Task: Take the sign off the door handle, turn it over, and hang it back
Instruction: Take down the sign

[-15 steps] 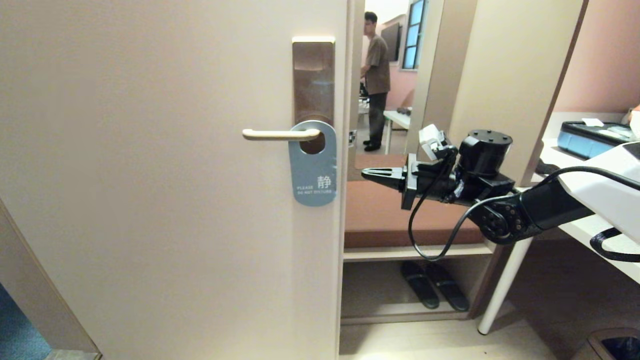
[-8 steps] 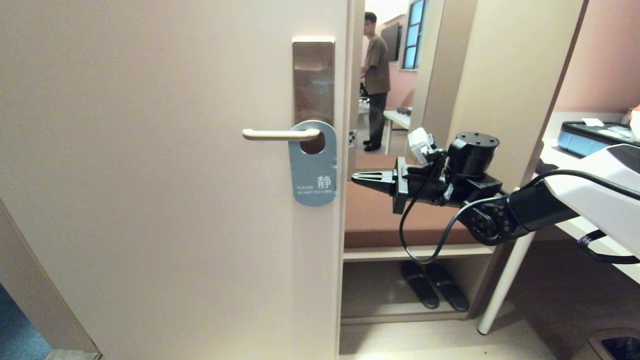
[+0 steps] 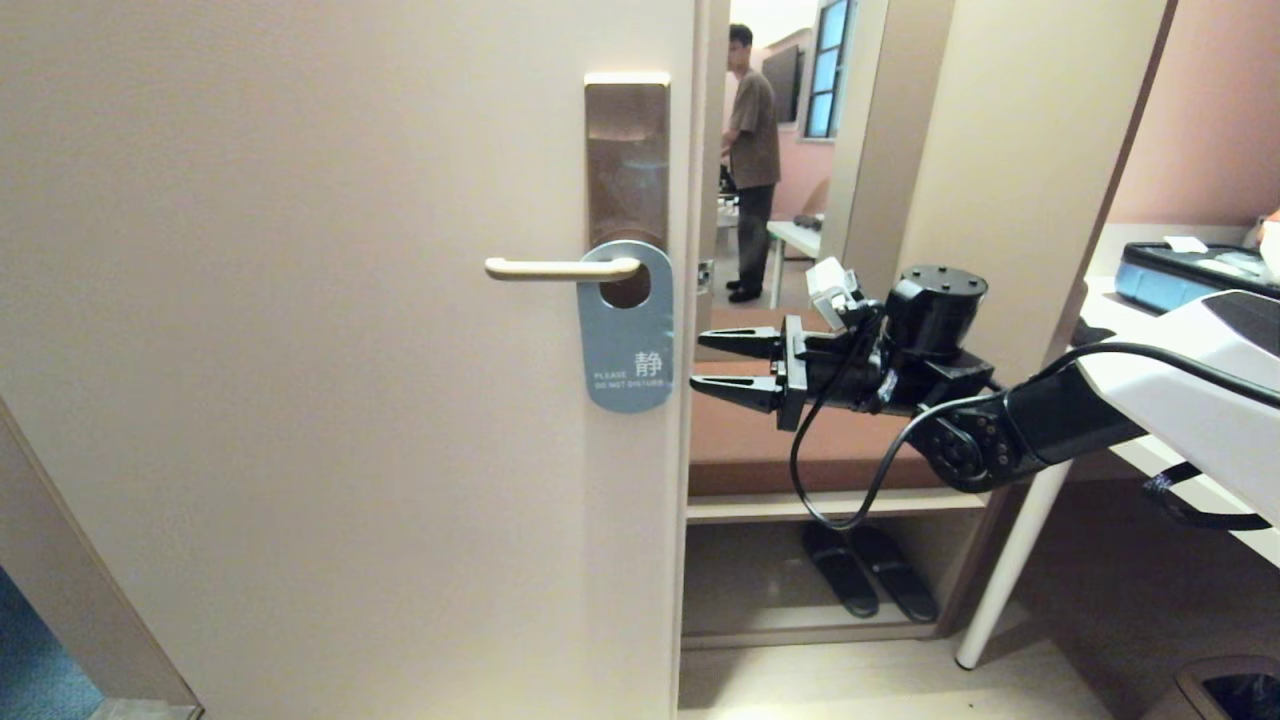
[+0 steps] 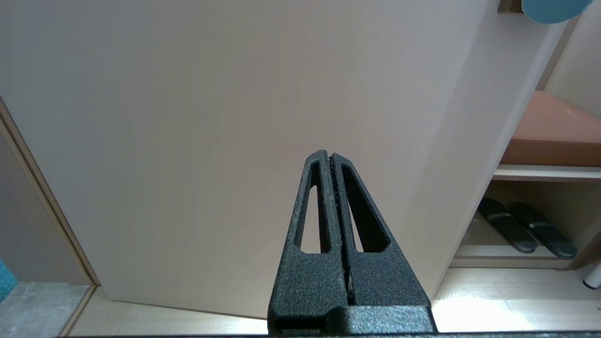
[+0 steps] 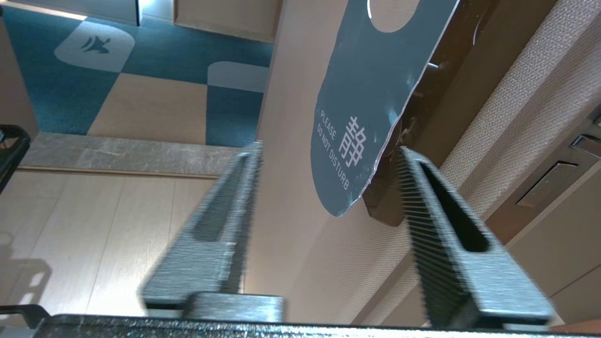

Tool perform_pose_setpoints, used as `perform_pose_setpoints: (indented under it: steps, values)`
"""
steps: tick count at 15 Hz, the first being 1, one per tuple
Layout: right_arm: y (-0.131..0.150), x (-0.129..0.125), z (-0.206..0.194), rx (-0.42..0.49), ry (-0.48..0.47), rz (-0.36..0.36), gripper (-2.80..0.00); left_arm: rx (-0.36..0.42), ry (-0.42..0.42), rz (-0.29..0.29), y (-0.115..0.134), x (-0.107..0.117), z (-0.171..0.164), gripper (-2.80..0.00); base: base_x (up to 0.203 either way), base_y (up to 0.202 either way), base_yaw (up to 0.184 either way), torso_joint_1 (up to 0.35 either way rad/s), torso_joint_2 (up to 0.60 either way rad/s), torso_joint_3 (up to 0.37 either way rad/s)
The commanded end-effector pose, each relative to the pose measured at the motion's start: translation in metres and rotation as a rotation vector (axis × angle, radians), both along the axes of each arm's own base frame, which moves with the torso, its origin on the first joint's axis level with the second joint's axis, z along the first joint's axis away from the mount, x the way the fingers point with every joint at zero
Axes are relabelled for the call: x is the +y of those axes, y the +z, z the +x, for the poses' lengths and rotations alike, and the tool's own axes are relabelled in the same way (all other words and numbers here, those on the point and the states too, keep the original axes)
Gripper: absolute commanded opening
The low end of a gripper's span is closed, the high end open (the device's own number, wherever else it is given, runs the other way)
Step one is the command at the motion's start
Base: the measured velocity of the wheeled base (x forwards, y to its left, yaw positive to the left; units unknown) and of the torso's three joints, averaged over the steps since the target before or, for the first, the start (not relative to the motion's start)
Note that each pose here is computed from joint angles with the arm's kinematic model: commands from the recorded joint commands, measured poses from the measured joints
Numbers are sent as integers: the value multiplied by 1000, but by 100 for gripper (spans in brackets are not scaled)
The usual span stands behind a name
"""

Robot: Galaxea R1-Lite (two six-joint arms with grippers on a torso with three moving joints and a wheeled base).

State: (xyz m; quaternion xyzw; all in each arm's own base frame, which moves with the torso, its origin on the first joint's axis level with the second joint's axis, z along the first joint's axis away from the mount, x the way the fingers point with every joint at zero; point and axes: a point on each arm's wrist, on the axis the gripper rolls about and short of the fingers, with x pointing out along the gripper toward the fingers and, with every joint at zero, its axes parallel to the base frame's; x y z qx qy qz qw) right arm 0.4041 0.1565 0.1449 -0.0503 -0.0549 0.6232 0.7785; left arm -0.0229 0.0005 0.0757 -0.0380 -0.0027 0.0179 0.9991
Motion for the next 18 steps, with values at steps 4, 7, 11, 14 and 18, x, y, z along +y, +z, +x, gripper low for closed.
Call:
perform_pose_setpoints:
  steps: [4,7,11,14,18]
  values:
    - [3,5,-3,3,22,6,0,1,1,-1,0,0,0,-280,0,0,0,0,0,0]
    - [1,11,-4,6,37,5,0,1,1,-1,0,0,0,-280,0,0,0,0,0,0]
    - [-4,17,0,5,45,5,0,1,1,-1,0,0,0,-280,0,0,0,0,0,0]
    - [-3,20,9,-19,44,14,0,1,1,-1,0,0,0,-280,0,0,0,0,0,0]
    - [-6,28,16,-25,54,21,0,1,1,-1,0,0,0,-280,0,0,0,0,0,0]
